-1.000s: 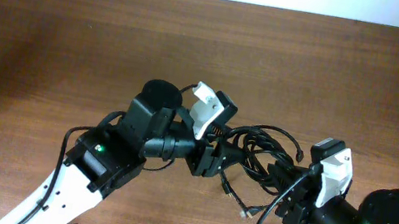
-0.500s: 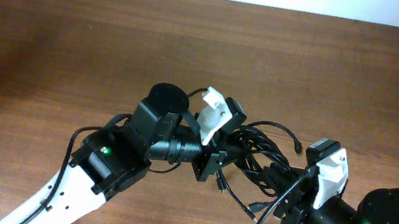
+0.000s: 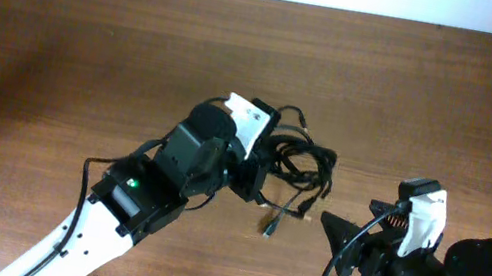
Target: Untangle cables
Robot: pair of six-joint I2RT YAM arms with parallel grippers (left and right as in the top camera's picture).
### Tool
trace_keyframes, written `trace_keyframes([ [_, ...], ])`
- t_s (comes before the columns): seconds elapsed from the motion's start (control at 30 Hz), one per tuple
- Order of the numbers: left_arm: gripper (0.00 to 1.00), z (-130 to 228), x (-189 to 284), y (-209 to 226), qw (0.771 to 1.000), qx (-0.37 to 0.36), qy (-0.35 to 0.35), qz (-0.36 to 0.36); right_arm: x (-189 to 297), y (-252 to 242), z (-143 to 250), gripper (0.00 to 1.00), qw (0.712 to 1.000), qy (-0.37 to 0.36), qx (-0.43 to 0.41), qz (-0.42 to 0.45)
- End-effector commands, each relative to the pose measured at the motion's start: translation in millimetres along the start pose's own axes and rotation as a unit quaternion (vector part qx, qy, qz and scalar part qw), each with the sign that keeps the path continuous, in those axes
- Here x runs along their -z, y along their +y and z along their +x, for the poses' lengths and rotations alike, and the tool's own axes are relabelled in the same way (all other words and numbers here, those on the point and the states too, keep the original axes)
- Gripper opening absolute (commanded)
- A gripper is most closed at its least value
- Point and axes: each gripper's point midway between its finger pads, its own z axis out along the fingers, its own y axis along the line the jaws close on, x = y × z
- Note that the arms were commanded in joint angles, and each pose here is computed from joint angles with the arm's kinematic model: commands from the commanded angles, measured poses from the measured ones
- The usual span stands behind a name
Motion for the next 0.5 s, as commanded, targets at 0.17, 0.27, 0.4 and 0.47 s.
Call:
trace_keyframes([
  [0.17,0.0,-1,-3,-33,0.998,0.045,-0.009,0.039,-14,25,-24,0.97,0.983,-0.011,-0.173,-0.061],
  [0.27,0.0,6,-3,-48,0.998,0.011,-0.001,0.055,-23,27,-32,0.83,0.983,-0.018,-0.172,-0.064],
  [0.4,0.0,11,-3,-59,0.997,-0.003,0.007,0.077,-34,10,-32,0.7,0.984,-0.022,-0.177,-0.015],
  [0.47,0.0,12,1,-77,0.991,-0.045,0.013,0.128,-37,2,-34,0.66,0.983,-0.03,-0.178,0.005],
])
